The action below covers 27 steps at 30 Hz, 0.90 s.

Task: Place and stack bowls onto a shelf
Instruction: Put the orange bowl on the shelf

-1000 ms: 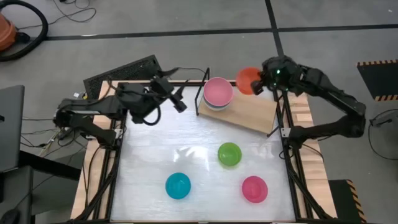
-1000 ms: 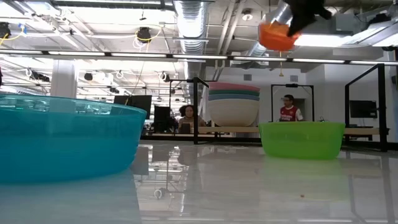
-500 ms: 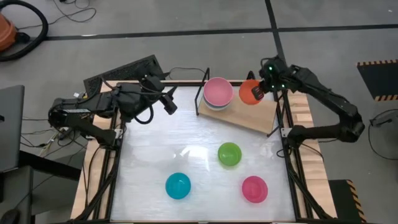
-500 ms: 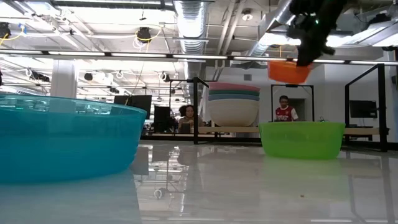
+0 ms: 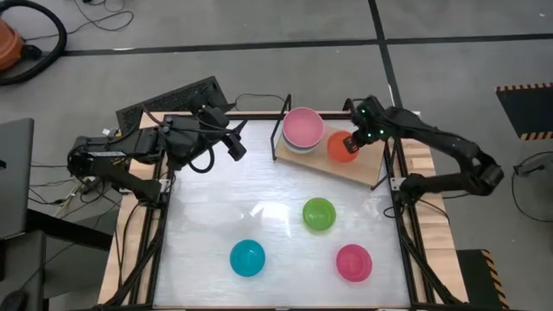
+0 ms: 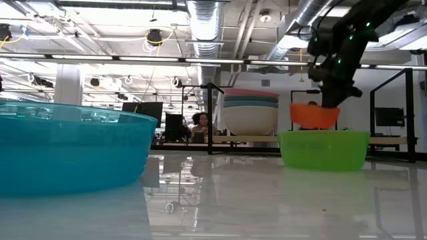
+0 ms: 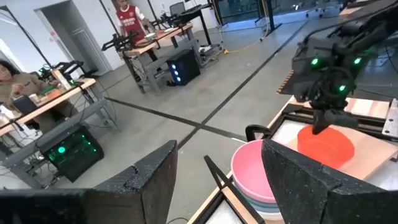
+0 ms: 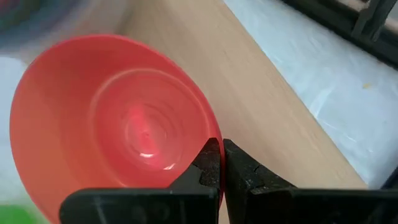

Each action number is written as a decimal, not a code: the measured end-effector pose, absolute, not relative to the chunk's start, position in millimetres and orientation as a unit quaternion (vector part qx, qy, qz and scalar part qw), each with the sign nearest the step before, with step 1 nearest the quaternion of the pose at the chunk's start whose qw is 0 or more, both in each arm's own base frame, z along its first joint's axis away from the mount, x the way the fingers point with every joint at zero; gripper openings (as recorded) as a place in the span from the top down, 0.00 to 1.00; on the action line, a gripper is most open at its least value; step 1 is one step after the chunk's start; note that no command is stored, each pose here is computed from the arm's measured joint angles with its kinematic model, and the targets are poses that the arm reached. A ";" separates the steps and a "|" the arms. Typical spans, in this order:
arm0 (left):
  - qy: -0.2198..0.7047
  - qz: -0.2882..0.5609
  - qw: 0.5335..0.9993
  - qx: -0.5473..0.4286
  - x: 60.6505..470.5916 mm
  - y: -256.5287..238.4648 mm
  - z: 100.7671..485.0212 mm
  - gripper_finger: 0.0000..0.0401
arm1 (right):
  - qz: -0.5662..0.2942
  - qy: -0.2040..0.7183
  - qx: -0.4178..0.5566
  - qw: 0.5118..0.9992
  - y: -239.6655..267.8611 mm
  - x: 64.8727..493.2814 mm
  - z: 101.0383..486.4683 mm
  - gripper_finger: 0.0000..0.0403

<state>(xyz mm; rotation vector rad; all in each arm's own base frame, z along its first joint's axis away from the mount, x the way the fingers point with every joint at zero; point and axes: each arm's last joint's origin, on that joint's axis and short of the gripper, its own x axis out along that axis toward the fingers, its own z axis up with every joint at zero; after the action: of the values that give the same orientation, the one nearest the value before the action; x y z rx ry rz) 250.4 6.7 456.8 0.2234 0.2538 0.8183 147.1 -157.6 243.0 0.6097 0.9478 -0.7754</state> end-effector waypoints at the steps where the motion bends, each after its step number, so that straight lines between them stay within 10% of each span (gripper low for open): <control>1: 0.123 0.396 0.904 0.108 250.4 6.7 456.8 0.45 | -0.358 0.446 0.283 0.770 -160.2 146.8 239.7 0.94; 27: 0.127 0.398 0.903 0.104 250.1 6.7 455.4 0.45 | -0.389 0.512 0.343 0.685 -181.8 123.3 214.9 0.83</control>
<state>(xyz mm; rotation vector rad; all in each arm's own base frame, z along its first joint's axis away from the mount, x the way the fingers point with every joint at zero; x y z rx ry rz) 250.1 6.7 455.4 0.2150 0.2617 0.8220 123.3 -181.8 214.9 0.7679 1.1468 -0.8723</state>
